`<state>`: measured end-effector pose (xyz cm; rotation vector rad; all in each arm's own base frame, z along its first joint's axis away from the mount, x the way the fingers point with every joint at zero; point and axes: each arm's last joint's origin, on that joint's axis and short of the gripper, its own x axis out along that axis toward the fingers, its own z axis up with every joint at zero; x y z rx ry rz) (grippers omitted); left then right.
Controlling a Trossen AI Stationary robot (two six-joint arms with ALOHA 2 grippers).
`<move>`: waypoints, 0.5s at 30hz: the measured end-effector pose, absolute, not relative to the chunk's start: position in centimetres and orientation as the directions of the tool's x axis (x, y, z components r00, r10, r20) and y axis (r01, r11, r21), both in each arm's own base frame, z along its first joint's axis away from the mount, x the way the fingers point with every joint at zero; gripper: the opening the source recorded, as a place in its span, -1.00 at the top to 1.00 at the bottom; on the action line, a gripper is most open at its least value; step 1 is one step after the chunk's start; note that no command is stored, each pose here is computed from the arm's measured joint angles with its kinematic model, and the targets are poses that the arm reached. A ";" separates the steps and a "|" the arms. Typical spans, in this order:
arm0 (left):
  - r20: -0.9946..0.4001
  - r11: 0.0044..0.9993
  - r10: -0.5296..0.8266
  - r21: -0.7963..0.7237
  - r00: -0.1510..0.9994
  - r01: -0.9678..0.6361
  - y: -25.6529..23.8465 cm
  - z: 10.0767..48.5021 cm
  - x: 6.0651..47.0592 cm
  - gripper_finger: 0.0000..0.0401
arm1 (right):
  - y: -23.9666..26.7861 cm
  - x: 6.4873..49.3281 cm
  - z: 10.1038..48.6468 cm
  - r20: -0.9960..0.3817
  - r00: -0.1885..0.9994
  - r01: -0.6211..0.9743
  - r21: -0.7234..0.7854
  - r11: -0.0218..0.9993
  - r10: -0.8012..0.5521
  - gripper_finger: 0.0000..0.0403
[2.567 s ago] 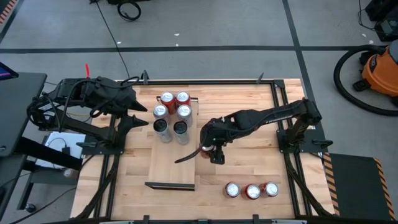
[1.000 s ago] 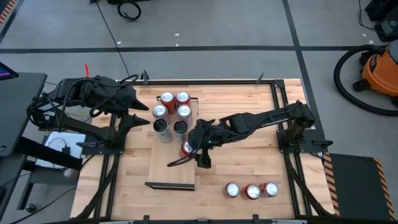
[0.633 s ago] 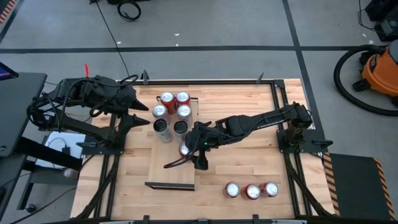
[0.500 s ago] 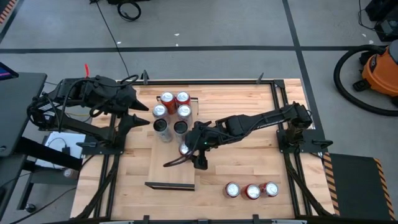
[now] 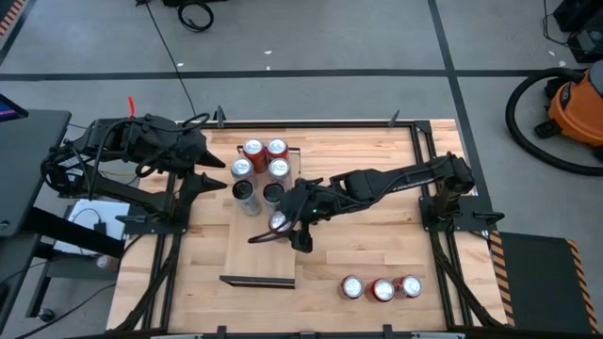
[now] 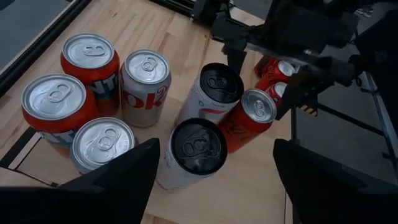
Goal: Pick and place cans onto a shelf
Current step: Put the top red-black soda can on the shelf
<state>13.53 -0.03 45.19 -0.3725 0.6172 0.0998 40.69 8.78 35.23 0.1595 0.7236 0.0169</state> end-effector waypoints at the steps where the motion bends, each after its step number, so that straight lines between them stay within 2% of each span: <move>1: -0.582 0.929 -0.018 -0.311 0.813 -0.202 0.0 45.2 13.5 -0.62 | 8.8 40.6 35.6 -0.651 0.755 0.039 0.153 0.987 0.072 -0.75; 9: -0.582 0.930 -0.018 -0.308 0.813 -0.199 0.0 45.2 13.5 -0.62 | 8.4 39.3 39.4 -0.642 0.766 0.052 0.119 0.992 0.037 -0.75; 15: -0.583 0.931 -0.018 -0.307 0.812 -0.199 0.0 45.2 13.5 -0.62 | 8.8 37.2 38.3 -0.805 0.592 0.027 0.061 0.998 0.033 -0.74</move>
